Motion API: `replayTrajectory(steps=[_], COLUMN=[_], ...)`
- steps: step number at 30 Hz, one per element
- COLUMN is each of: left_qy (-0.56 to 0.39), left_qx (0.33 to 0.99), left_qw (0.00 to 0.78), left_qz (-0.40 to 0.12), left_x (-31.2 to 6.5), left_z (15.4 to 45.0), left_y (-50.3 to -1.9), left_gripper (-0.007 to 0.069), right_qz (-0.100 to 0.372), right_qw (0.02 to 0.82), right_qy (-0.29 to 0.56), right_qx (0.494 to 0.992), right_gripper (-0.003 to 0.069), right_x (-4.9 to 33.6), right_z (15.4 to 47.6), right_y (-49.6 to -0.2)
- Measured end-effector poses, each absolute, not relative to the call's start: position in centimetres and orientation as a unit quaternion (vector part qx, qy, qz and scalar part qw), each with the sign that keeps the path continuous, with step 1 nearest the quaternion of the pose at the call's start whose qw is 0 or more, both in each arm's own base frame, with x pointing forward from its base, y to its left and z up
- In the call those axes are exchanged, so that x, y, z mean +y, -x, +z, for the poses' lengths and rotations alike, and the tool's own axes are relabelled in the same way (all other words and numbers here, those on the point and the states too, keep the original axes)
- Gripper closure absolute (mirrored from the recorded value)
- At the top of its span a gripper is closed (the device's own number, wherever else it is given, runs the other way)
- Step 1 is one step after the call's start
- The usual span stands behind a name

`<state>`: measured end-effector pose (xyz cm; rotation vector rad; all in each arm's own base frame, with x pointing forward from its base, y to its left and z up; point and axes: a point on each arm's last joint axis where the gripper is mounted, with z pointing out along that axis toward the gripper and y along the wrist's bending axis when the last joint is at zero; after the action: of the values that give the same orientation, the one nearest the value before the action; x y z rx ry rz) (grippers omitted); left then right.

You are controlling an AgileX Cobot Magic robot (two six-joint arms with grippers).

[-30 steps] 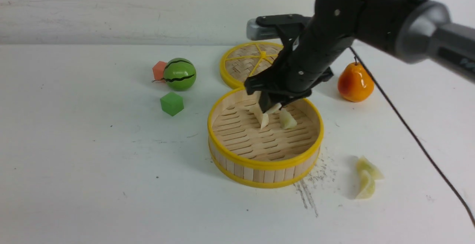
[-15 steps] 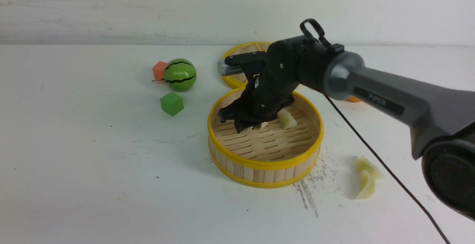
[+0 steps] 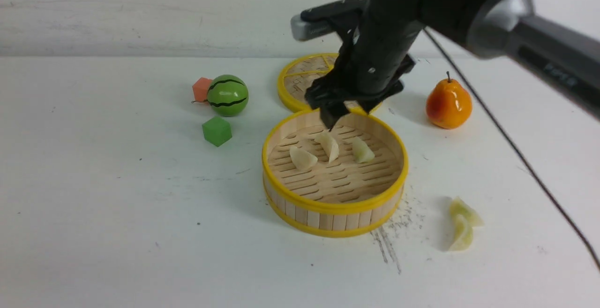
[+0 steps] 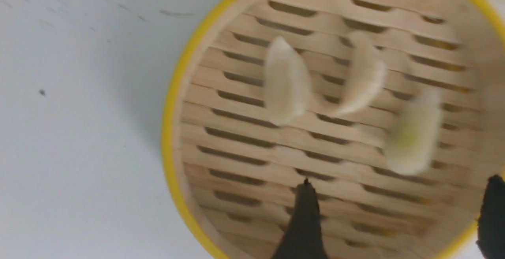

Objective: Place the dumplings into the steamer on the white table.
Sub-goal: 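Reach for and grasp a dumpling lying on the table beside the steamer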

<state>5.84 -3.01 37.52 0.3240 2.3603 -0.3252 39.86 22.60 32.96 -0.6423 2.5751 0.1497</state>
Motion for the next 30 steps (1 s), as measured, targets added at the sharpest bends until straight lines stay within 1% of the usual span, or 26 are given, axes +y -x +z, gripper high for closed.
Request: replayTrajectory(steps=[1,3,6,7,9,12,16,17,19,21,24,30], left_qy=[-0.126,-0.125,-0.125,-0.125,-0.125,-0.125,-0.125,-0.126,-0.135,-0.140,-0.143,-0.143], left_qx=[0.916,0.916,0.915,0.915,0.915,0.915,0.915,0.914,0.913,0.912,0.912,0.912], left_qw=[0.361,0.362,0.365,0.365,0.366,0.367,0.370,0.370,0.371,0.372,0.373,0.373], left_qz=[-0.124,-0.123,-0.116,-0.116,-0.114,-0.112,-0.106,-0.105,-0.100,-0.097,-0.096,-0.094], left_x=[-3.0,-3.0,-2.9,-2.9,-2.8,-2.8,-2.7,-2.7,-2.7,-2.7,-2.6,-2.6], left_z=[37.5,37.5,37.5,37.5,37.5,37.5,37.6,37.6,37.6,37.6,37.6,37.6], left_y=[-5.9,-5.9,-5.9,-5.9,-6.0,-6.0,-6.0,-6.0,-6.1,-6.1,-6.1,-6.1], left_gripper=[0.0611,0.0611,0.0609,0.0609,0.0608,0.0604,0.0598,0.0598,0.0596,0.0596,0.0594,0.0589], right_qz=[0.038,0.027,0.023,0.023,0.013,0.006,0.017,0.020,0.028,0.033,0.035,0.041], right_qw=[0.251,0.261,0.249,0.249,0.204,0.165,0.157,0.162,0.160,0.163,0.160,0.165], right_qy=[0.233,0.223,0.192,0.190,0.159,0.122,0.051,0.047,-0.001,-0.035,-0.060,-0.066], right_qx=[0.939,0.939,0.949,0.949,0.966,0.979,0.986,0.985,0.987,0.986,0.985,0.983], right_gripper=[0.0128,0.0147,0.0183,0.0185,0.0209,0.0221,0.0224,0.0224,0.0222,0.0213,0.0202,0.0198], right_x=[21.8,20.4,17.8,17.7,15.4,13.6,11.9,11.9,11.1,10.5,10.1,10.4], right_z=[34.3,35.7,36.2,36.2,34.4,31.5,26.1,26.2,23.0,21.2,19.5,17.0], right_y=[-39.4,-38.7,-37.4,-37.5,-35.9,-34.2,-32.4,-32.5,-32.0,-32.0,-32.3,-33.5])
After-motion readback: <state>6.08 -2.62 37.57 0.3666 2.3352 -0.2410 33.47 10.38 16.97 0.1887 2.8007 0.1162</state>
